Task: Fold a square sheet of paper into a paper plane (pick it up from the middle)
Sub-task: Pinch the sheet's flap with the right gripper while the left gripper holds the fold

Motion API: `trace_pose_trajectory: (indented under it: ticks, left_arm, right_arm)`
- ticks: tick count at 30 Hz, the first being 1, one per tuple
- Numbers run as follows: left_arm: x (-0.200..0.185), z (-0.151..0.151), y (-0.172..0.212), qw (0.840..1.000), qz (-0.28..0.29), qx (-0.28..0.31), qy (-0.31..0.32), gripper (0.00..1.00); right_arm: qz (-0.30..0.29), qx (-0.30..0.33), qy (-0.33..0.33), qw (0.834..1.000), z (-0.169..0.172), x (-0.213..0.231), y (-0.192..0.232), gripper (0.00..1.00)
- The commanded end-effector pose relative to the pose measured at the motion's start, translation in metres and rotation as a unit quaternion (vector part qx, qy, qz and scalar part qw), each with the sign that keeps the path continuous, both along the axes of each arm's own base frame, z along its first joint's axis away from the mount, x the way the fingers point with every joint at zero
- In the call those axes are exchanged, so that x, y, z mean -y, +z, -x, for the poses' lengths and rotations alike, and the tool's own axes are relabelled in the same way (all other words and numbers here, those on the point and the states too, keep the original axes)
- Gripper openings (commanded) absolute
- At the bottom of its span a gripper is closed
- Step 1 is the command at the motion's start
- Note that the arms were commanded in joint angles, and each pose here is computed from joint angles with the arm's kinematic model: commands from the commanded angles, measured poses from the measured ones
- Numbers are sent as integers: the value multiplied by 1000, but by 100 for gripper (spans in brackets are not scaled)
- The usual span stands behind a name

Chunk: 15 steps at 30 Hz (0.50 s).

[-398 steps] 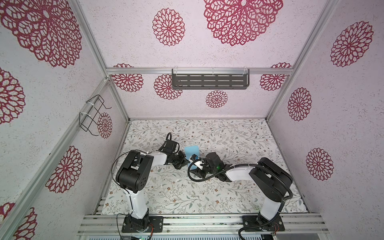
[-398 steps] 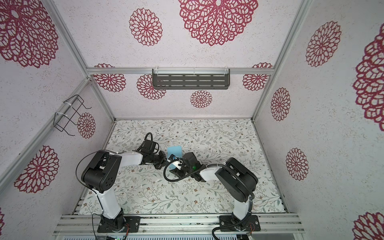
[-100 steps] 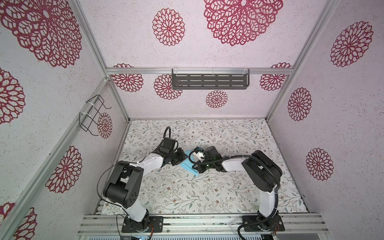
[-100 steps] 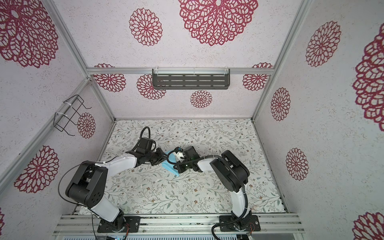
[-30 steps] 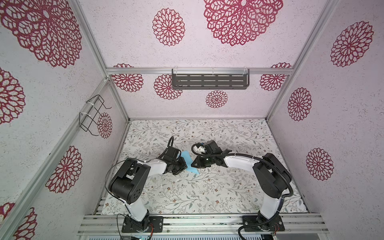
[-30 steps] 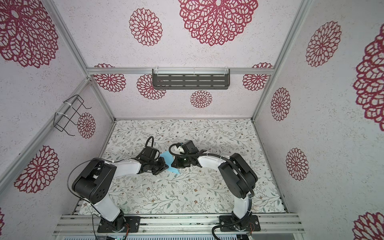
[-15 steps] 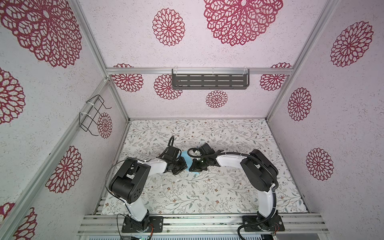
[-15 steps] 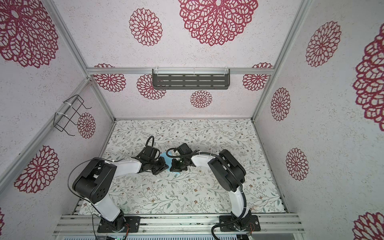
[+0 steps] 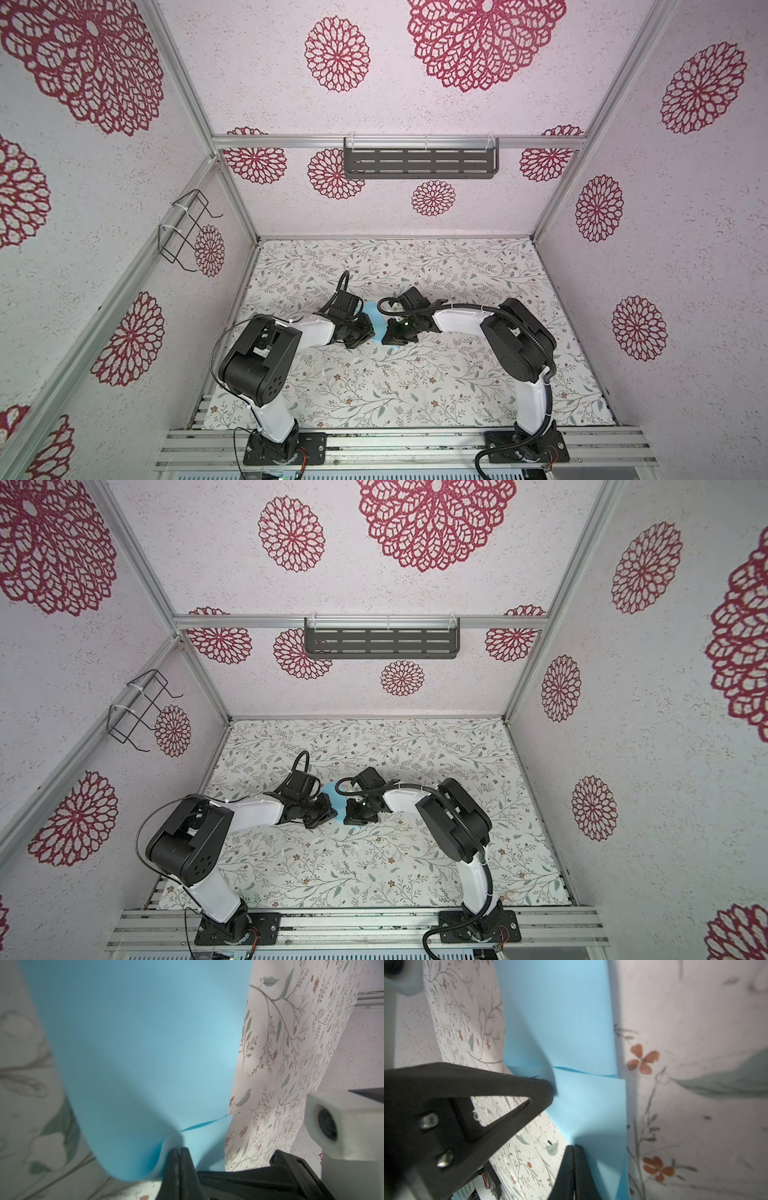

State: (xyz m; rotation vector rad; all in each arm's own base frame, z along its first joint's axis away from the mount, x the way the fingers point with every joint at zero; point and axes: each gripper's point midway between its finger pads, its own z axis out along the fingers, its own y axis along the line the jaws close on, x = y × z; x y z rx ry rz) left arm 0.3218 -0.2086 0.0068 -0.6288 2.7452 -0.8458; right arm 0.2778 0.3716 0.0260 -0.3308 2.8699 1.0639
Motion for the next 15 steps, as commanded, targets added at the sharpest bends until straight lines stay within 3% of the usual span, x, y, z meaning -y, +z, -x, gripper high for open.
trace_pose_trajectory:
  ticks: [1, 15]
  left_arm:
    - [-37, 36, -44, 992, -96, -79, 15, 1]
    - [-48, 44, -52, 986, -130, -100, 9, 0]
  right_arm:
    - [40, -7, -12, 999, 2, 20, -11, 7]
    - [49, -19, -20, 998, 11, 42, -10, 10]
